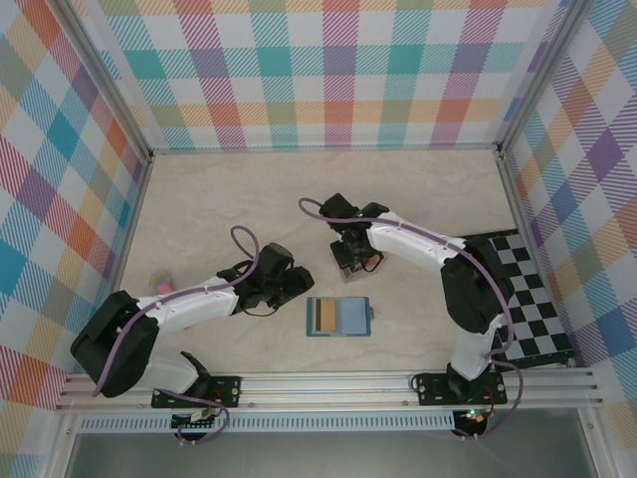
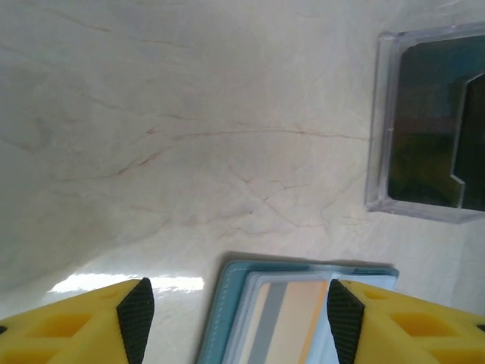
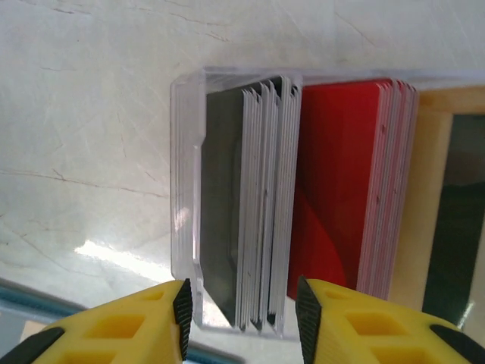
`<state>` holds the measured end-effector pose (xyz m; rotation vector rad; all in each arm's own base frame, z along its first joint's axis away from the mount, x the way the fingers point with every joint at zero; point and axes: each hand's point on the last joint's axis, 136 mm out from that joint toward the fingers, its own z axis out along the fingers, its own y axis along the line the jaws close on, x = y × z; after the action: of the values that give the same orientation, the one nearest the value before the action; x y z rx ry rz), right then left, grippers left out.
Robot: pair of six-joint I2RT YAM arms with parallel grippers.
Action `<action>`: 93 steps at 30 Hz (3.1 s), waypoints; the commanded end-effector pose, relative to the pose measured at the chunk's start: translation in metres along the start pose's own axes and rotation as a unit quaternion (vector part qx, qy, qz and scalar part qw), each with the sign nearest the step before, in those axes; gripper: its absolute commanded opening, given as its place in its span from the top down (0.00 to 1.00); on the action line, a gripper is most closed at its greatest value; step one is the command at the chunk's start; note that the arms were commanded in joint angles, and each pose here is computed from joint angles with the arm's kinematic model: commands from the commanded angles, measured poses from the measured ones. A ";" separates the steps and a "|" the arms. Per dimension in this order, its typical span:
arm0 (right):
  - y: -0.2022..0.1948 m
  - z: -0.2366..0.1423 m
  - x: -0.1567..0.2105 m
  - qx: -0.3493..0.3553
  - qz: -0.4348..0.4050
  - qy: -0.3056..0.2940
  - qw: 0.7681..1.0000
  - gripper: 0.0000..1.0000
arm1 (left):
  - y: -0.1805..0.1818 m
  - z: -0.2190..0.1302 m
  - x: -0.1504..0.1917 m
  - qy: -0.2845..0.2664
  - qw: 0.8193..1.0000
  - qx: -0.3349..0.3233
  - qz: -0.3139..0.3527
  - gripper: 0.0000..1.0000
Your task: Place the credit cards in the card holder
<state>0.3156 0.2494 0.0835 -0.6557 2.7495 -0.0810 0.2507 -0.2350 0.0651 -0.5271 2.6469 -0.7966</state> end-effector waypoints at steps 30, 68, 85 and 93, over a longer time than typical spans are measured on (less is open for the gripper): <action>-0.025 0.001 -0.014 0.127 -0.050 -0.014 0.991 0.74 | 0.002 -0.011 -0.009 -0.020 0.999 0.011 -0.023 0.31; -0.011 -0.138 -0.006 -0.300 0.237 -0.159 0.910 0.98 | -0.110 -0.048 -0.014 0.030 0.965 0.262 -0.005 0.34; -0.002 -0.145 0.000 -0.465 0.321 -0.139 0.813 0.97 | -0.166 -0.058 -0.018 0.069 0.921 0.384 -0.020 0.54; -0.003 -0.139 0.002 -0.481 0.327 -0.126 0.804 0.96 | -0.169 -0.063 -0.019 0.064 0.917 0.393 -0.017 0.69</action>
<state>0.2740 0.2413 0.2062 0.1788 2.4565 1.4303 0.2795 -0.3256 0.1901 -0.3528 2.2327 -1.7551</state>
